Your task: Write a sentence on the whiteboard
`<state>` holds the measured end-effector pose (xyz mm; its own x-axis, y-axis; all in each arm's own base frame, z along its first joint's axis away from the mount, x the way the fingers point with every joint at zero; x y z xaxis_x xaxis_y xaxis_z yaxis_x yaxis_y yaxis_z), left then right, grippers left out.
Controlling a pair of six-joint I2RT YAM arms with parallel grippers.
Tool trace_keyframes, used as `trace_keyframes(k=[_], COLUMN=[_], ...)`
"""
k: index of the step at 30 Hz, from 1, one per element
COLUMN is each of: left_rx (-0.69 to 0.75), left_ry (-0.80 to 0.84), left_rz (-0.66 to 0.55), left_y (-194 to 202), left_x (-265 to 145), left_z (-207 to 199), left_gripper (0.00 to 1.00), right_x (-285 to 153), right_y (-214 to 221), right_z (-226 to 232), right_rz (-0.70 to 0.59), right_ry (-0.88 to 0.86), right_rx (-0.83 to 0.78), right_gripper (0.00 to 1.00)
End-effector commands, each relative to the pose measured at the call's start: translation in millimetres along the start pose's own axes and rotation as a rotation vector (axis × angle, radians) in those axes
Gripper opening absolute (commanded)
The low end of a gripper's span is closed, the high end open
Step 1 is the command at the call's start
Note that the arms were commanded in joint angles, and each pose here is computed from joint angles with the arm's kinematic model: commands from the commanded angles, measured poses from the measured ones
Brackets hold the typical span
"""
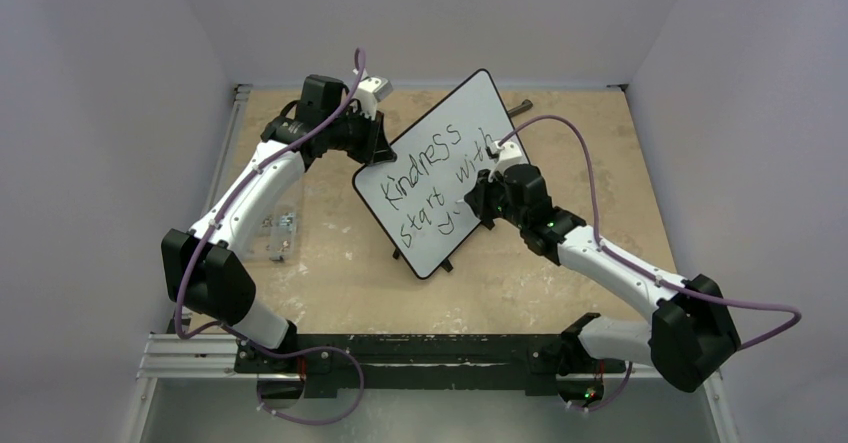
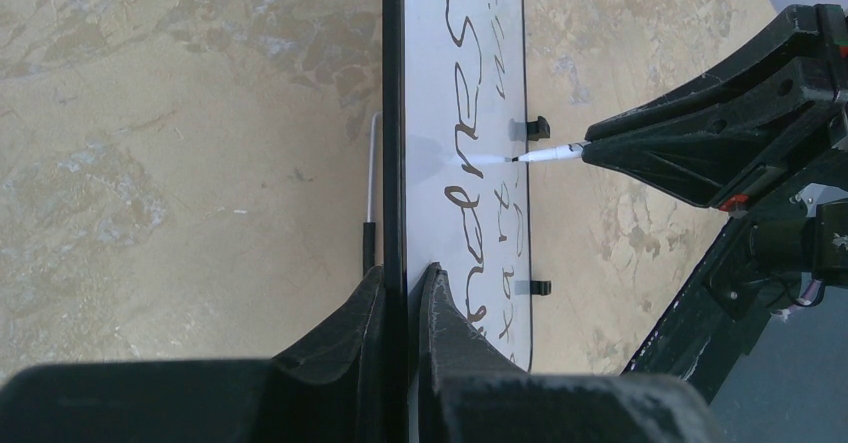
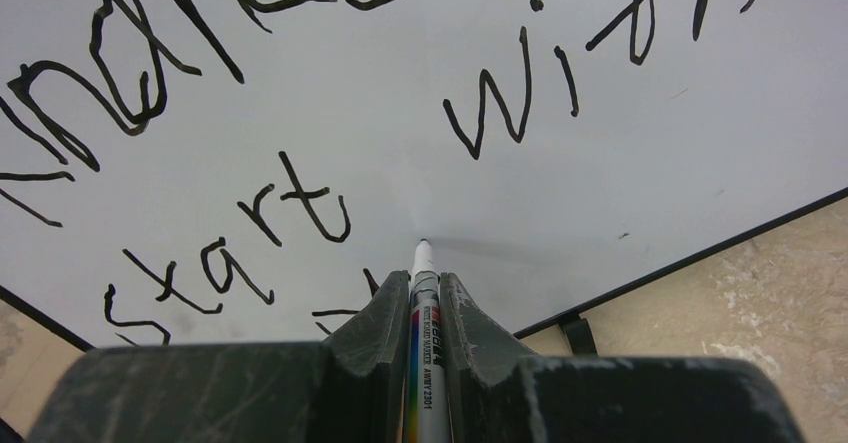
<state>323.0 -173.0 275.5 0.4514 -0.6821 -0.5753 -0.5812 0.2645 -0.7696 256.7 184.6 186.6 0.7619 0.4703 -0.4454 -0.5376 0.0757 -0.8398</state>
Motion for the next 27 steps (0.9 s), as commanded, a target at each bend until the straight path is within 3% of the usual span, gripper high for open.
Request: trace_keyframes(k=[1, 27], left_rx=[0.045, 0.046], left_ry=[-0.097, -0.098], left_rz=[0.184, 0.183], left_y=[35, 35], left_x=[5, 3], left_z=[15, 14], left_gripper=[0.00, 0.00], right_x=[1, -4], right_y=[-12, 17], right_z=[6, 4], right_rz=[-0.037, 0.005], right_ry=[-0.035, -0.087], right_rx=[-0.009, 0.045], right_gripper=[0.00, 0.00])
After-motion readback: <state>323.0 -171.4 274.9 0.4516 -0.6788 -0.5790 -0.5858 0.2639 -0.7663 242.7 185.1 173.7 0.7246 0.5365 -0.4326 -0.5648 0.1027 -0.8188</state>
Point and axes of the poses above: each gripper's point midway between its finger pads, its own x axis out along the fingers, its own z axis along the line the jaws close on, y = z × x, the point moved 7 cm from there along -x, back along the fingers, and after that the axes turned 3 degrees about x, right-handed, at the moved point
